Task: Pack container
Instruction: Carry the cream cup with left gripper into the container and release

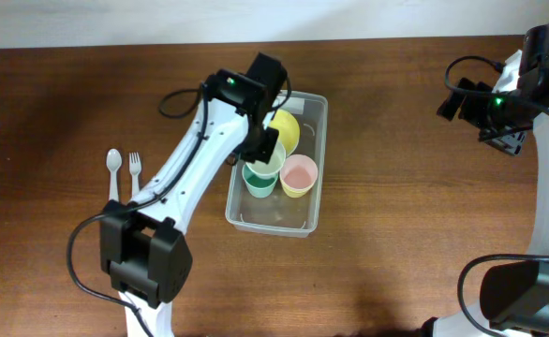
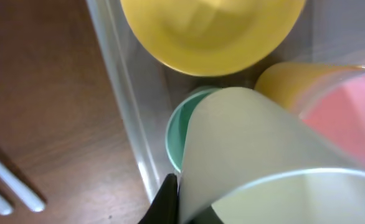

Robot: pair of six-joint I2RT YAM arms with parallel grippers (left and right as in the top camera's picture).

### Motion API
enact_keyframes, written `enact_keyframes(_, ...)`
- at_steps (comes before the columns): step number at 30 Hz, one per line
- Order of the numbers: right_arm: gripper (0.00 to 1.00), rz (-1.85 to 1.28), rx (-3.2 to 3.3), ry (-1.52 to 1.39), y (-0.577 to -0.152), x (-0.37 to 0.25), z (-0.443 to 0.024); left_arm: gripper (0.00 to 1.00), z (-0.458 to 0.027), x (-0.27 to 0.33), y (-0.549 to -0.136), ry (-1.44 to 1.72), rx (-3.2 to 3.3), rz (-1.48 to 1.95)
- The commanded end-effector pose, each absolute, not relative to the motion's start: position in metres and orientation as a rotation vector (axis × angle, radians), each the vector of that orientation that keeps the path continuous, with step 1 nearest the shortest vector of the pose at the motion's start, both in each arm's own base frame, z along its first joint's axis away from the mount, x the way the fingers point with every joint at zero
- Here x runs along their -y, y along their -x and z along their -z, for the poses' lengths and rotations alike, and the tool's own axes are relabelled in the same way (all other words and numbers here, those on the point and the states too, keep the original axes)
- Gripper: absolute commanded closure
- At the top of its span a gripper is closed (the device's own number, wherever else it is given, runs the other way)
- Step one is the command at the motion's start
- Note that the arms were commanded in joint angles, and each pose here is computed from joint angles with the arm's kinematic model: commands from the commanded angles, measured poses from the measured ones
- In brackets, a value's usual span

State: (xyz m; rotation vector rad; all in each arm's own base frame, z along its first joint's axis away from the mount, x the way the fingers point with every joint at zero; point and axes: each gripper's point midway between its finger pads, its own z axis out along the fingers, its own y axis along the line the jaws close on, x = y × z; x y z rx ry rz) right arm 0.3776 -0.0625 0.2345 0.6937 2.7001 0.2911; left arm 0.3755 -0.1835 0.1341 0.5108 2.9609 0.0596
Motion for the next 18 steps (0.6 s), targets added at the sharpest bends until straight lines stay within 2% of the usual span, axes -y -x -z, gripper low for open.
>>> enact_keyframes(1, 0.01, -0.285, -2.687, -0.681, -0.378, 0.063, -0.239, 0.99, -0.115, 0.174, -0.377, -0.439, -2.995, -0.082)
enact_keyframes(3, 0.01, -0.285, -2.688, -0.682, -0.378, 0.063, -0.239, 0.99, -0.115, 0.172, -0.377, -0.424, -2.999, -0.083)
enact_keyframes(5, 0.01, -0.285, -2.688, -0.682, -0.378, 0.063, -0.239, 0.73, -0.119, 0.172, -0.380, -0.418, -2.988, -0.078)
enact_keyframes(7, 0.01, -0.285, -2.687, -0.681, -0.378, 0.063, -0.239, 0.52, -0.128, 0.169, -0.384, -0.407, -2.970, -0.087)
enact_keyframes(8, 0.01, -0.285, -2.688, -0.682, -0.378, 0.063, -0.239, 0.49, -0.135, 0.168, -0.385, -0.401, -2.962, -0.092)
enact_keyframes(15, 0.01, -0.285, -2.687, -0.681, -0.378, 0.063, -0.239, 0.49, -0.208, 0.130, -0.401, -0.263, -2.862, -0.135)
enact_keyframes(18, 0.01, -0.285, -2.687, -0.681, -0.378, 0.063, -0.239, 0.37, -0.231, 0.091, -0.411, -0.154, -2.793, -0.271)
